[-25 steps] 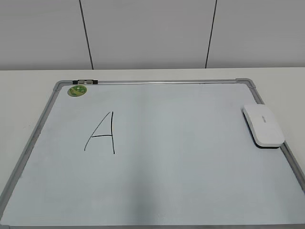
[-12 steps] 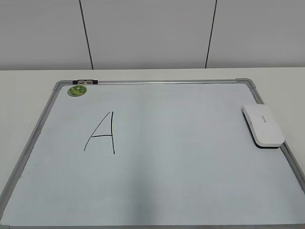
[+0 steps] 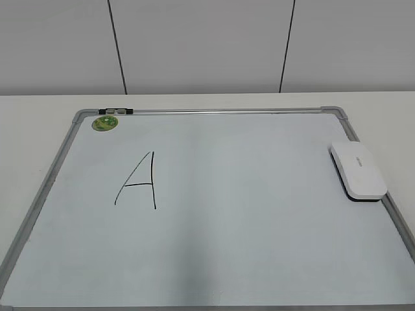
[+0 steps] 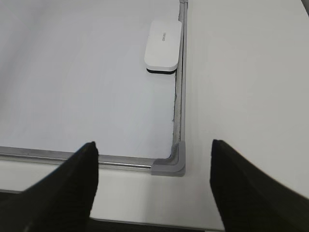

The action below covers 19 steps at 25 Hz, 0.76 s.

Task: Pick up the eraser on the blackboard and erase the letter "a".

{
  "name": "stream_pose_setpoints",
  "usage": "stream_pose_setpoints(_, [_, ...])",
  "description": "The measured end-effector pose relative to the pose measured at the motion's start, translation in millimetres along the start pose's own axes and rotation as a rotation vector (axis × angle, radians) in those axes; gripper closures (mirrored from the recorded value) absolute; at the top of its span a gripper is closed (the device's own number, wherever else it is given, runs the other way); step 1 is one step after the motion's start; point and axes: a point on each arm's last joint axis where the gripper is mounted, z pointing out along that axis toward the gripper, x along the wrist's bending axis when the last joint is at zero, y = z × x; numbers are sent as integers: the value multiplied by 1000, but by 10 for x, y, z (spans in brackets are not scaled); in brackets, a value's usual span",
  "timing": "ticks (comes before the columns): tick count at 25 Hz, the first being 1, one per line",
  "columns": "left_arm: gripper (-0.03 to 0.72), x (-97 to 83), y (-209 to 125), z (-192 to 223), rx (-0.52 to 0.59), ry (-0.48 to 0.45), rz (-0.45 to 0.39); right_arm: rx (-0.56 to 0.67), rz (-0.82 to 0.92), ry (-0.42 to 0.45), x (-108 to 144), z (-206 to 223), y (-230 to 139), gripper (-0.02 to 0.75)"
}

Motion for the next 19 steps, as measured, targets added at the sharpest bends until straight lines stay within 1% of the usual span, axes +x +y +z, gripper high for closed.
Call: stream_pose_setpoints(19, [445,0,0,0,0,0,0,0,2,0,0,0,0,202])
